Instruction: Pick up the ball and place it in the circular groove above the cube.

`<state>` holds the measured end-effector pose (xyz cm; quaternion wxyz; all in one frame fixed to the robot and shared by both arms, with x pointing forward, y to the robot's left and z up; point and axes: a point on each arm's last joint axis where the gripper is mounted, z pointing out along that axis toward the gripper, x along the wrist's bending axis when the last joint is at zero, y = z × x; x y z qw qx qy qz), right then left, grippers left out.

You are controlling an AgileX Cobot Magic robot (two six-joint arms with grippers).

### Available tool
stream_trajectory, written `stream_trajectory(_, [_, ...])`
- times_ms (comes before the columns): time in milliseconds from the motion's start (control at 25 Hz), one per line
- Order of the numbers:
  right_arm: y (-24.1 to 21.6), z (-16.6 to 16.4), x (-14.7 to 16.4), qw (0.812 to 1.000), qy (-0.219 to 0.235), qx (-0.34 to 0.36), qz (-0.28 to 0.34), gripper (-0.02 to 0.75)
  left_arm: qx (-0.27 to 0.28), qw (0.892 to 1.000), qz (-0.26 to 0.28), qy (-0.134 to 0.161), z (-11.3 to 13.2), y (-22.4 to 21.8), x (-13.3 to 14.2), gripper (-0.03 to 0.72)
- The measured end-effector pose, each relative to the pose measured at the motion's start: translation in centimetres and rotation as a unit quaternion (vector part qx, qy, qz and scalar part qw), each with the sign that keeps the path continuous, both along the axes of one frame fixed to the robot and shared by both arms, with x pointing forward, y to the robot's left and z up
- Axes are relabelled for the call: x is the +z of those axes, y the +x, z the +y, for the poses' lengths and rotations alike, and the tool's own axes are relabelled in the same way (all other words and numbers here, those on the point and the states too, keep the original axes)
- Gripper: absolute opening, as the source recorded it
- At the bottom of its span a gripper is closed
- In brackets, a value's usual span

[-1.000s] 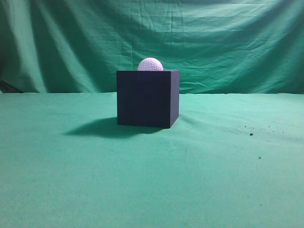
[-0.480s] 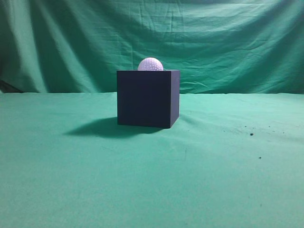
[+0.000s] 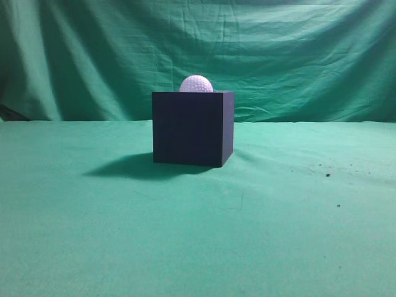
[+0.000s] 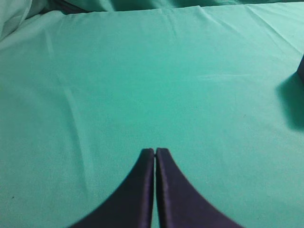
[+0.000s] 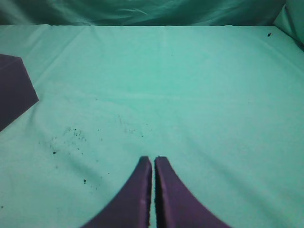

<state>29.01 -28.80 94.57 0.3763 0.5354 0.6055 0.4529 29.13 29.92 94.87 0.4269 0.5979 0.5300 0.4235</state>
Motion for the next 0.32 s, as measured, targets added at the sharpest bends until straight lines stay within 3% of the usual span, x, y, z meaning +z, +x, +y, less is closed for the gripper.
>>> stream_trajectory(320, [0.0,0.0,0.0,1.0,0.0,0.0,0.0,0.0,0.0,1.0,0.0,0.0,0.0,0.0,0.0,0.0])
